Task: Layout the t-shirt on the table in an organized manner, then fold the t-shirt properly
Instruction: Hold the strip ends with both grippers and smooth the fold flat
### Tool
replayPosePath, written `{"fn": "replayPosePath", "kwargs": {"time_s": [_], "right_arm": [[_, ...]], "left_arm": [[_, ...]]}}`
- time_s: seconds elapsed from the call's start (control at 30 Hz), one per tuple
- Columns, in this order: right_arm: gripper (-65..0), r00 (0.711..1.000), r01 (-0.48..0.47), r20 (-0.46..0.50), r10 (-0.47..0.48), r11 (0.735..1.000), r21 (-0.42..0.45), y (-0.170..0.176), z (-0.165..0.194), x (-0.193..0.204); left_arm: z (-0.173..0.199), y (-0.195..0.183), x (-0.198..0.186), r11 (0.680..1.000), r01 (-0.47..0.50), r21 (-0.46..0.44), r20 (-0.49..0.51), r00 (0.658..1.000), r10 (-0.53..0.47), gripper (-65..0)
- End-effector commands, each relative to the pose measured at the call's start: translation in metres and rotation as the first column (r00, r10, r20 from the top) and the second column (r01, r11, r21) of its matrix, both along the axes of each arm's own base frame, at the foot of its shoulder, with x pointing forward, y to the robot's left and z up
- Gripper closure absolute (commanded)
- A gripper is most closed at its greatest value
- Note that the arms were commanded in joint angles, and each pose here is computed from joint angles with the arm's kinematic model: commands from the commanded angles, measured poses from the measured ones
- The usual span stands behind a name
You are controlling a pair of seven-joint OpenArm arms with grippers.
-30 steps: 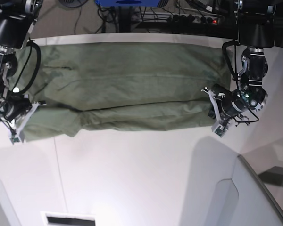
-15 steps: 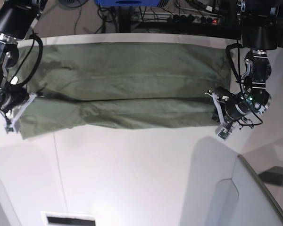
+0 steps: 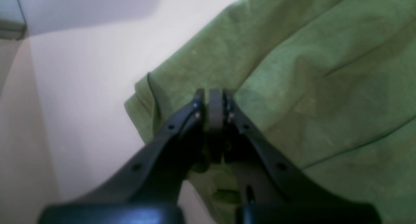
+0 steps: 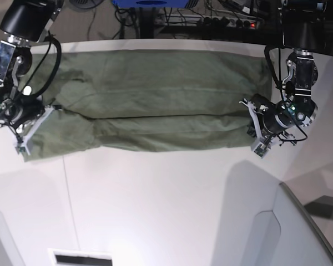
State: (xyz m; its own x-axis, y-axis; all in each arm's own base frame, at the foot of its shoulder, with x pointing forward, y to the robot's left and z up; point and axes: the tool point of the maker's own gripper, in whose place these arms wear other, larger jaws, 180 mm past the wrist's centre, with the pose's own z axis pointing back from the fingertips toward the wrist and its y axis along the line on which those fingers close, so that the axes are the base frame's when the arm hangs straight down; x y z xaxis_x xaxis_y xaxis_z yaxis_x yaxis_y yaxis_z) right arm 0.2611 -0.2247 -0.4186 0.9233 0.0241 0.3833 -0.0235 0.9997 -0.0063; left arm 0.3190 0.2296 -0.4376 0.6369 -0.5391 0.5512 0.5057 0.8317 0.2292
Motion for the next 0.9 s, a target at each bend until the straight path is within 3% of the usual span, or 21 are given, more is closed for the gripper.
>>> {"fn": "replayPosePath", "kwargs": {"time_s": [0.0,0.3,0.87], "right_arm": [[0.0,0.999,0.003,0.048,-0.002,1.000,-0.023,-0.006,0.016,0.011],[0.0,0.999,0.005,0.040,-0.002,0.999,-0.052,-0.010,0.030,0.009],[-0.2,1.000,0.008,-0.029,-0.008,1.000,0.008,0.005,0.001,-0.009]], "left_arm": [[0.018,0.011,0.013,1.000,-0.002,0.016,0.055,0.998,0.001,0.0],[0.025,0.011,0.019,1.000,0.001,0.020,0.074,0.997,-0.003,0.0],[0.005,0.001,-0.012,0.999,0.029,0.015,0.017,0.999,-0.029,0.0]]}}
